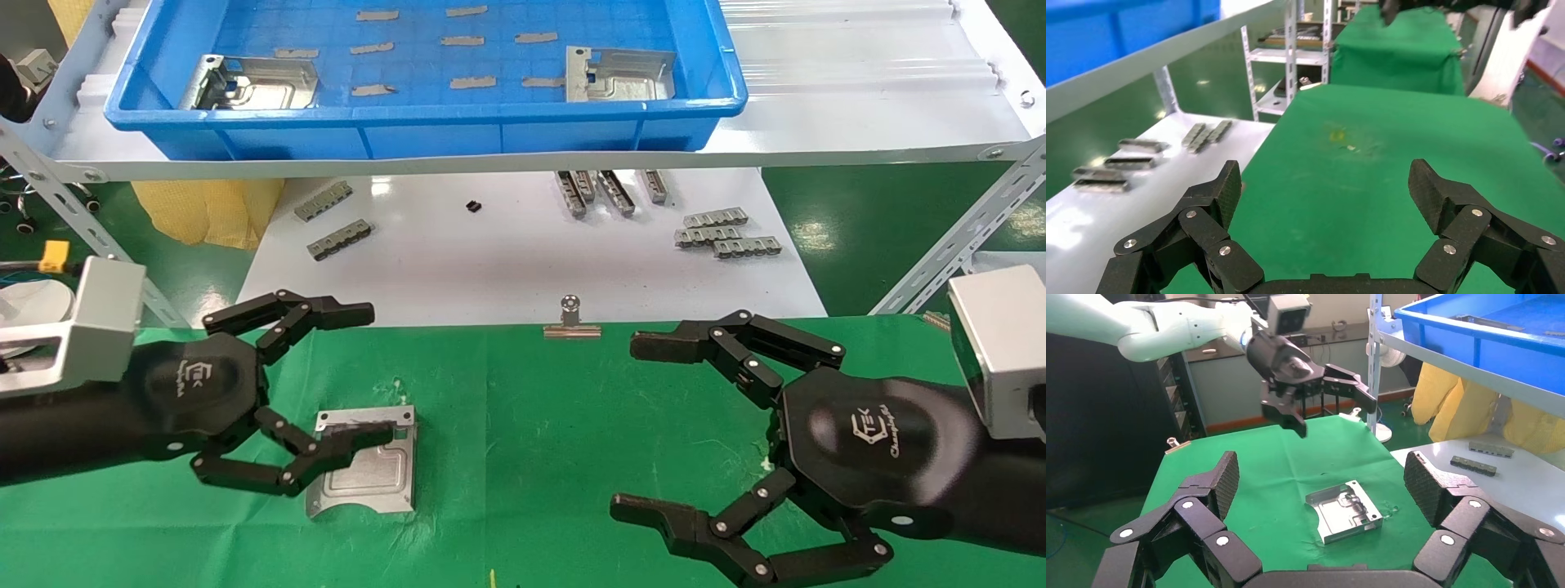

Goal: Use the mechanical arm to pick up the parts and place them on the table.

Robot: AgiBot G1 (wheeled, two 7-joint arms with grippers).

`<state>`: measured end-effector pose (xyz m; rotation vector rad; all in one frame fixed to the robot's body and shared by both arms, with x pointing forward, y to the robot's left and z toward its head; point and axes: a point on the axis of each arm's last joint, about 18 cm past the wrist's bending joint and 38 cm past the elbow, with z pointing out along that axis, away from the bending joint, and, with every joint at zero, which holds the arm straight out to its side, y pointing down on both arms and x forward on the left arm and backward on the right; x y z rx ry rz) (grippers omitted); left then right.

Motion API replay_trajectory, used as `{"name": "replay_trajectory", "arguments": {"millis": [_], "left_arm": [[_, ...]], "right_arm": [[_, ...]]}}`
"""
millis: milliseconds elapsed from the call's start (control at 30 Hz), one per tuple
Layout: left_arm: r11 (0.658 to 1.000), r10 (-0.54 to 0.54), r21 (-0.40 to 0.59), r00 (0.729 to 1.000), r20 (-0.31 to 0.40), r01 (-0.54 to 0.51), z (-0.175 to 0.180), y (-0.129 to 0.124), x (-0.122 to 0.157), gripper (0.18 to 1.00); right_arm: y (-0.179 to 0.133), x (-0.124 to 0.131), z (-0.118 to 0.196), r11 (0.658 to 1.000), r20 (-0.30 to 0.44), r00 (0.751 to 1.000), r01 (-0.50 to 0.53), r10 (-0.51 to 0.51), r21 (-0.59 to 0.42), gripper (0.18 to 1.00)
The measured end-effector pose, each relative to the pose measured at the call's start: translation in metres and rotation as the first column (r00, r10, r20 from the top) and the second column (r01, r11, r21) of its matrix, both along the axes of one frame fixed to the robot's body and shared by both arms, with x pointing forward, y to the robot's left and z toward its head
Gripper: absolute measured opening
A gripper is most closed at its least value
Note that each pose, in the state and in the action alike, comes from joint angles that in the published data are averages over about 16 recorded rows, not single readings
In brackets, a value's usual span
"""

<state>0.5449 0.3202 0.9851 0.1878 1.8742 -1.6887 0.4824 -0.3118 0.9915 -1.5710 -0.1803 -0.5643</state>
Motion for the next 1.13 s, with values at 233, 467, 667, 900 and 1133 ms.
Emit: {"name": "replay_trajectory", "arguments": {"millis": [233,467,667,900,1133], "left_arm": [[0.999,-0.052,-0.012,0.999,-0.014,0.052,0.004,-0.007,-0.028,1.001],[0.994,-0.105,-0.012,0.994,-0.031,0.104,0.006,-0.016,-0.055,1.001],[0.991,-0.135,-0.007,0.99,-0.04,0.135,0.007,-0.021,-0.072,1.001],[0.989,-0.146,-0.005,0.988,-0.042,0.146,0.007,-0.023,-0.078,1.001],[0.99,-0.142,-0.007,0.989,-0.042,0.142,0.007,-0.022,-0.076,1.001]], "right_arm": [[0.0,0.0,0.0,1.0,0.0,1.0,0.0,0.0,0.0,1.0],[0.0,0.0,0.0,1.0,0.0,1.0,0.0,0.0,0.0,1.0],[0.0,0.0,0.0,1.0,0.0,1.0,0.0,0.0,0.0,1.0],[0.0,0.0,0.0,1.0,0.0,1.0,0.001,-0.001,0.001,1.0],[0.0,0.0,0.0,1.0,0.0,1.0,0.001,-0.001,0.001,1.0]]}}
